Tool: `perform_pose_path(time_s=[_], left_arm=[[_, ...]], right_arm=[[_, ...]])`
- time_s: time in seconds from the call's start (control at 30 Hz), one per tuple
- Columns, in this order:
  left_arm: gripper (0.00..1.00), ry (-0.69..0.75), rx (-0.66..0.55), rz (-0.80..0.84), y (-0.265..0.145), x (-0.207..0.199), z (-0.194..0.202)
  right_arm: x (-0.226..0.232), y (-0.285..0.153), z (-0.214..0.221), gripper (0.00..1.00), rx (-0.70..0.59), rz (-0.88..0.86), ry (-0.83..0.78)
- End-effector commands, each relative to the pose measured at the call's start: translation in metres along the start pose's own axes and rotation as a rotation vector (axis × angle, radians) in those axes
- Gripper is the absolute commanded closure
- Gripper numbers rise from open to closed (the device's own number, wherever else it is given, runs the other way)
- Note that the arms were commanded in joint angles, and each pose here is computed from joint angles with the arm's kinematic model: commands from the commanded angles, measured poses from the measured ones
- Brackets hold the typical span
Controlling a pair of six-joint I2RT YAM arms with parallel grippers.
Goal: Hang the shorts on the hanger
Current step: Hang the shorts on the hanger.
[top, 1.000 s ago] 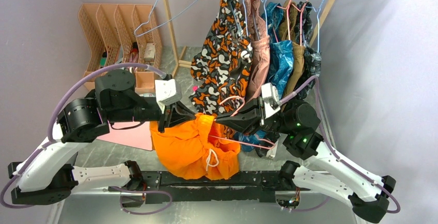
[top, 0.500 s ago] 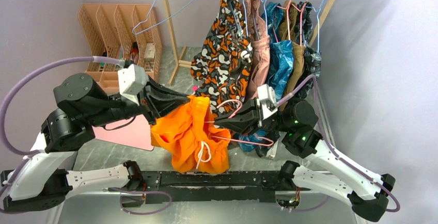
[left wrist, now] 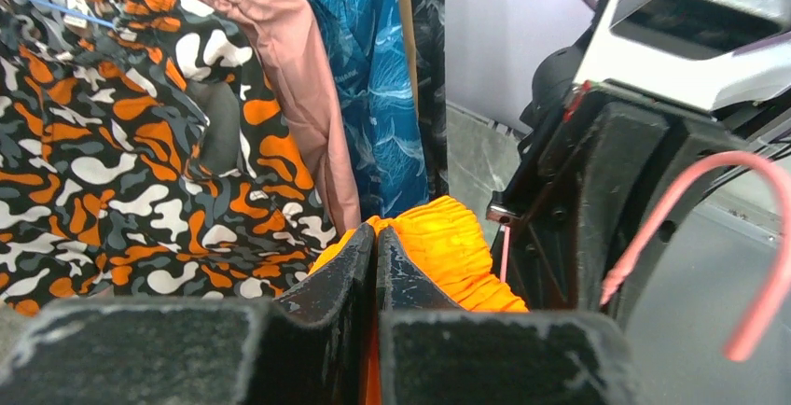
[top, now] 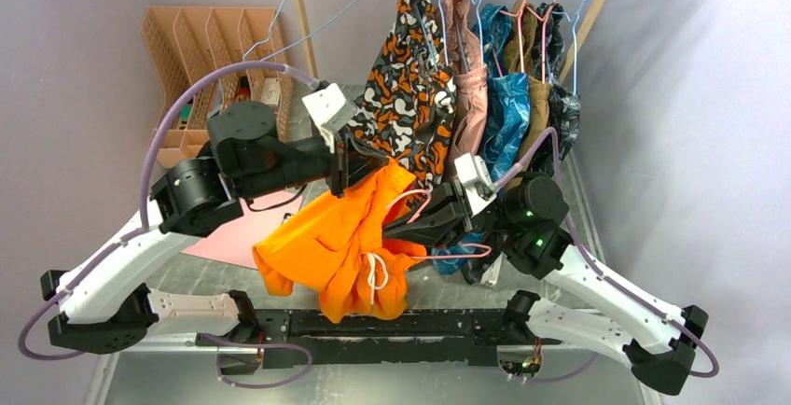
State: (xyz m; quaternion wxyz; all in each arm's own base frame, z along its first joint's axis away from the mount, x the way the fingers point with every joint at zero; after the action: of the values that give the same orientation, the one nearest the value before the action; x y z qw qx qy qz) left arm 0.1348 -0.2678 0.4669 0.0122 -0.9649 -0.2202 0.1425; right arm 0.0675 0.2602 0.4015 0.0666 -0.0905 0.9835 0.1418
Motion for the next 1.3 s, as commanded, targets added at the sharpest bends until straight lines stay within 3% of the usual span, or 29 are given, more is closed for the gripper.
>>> perform_pose_path(time_s=[0.0,0.3,0.47,0.53,0.67,0.97,1.13,1.27], left_arm=[[0.93,-0.010,-0.021,0.007,0.008,-0.002,-0.004],[0.91,-0.021,0.001,-0.105,0.034,0.014,-0.007],[0.34,-0.026,-0.115,-0.094,0.014,0.008,-0.033],[0.20,-0.025,-0.171,-0.096,0.001,0.007,-0.043],[0.03,-0.021,-0.295,-0.100,-0.030,0.003,-0.066],[0.03,-0.044,-0.471,-0.137,-0.107,0.003,-0.085],[0.07,-0.108,-0.490,-0.220,-0.145,0.019,-0.056],[0.08,-0.146,-0.411,-0.298,-0.152,0.034,-0.020]], right_arm=[[0.008,0.001,-0.034,1.00,-0.116,-0.030,-0.063],[0.012,-0.002,-0.042,1.00,-0.283,-0.025,-0.026],[0.006,-0.008,-0.041,1.00,-0.313,0.062,-0.021],[0.004,-0.012,-0.042,1.00,-0.331,0.102,-0.023],[-0.005,-0.018,-0.043,1.00,-0.372,0.194,-0.023],[-0.021,-0.031,-0.052,1.00,-0.455,0.357,-0.039],[-0.031,-0.043,-0.060,1.00,-0.424,0.490,-0.106],[-0.031,-0.048,-0.066,1.00,-0.398,0.522,-0.142]])
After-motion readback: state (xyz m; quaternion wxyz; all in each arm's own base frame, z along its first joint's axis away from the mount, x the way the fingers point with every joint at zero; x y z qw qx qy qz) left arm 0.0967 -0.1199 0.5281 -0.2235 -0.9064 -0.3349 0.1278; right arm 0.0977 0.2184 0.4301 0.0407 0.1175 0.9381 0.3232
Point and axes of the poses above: each gripper's point midway between its finger pads, its own y axis out along the fingers, its own x axis along the line the jaws close on, z = x × y, the point moved 4 cm from there along -y, back along the fingers, and after that the axes turned 7 degrees about -y, right-handed, at the moved point
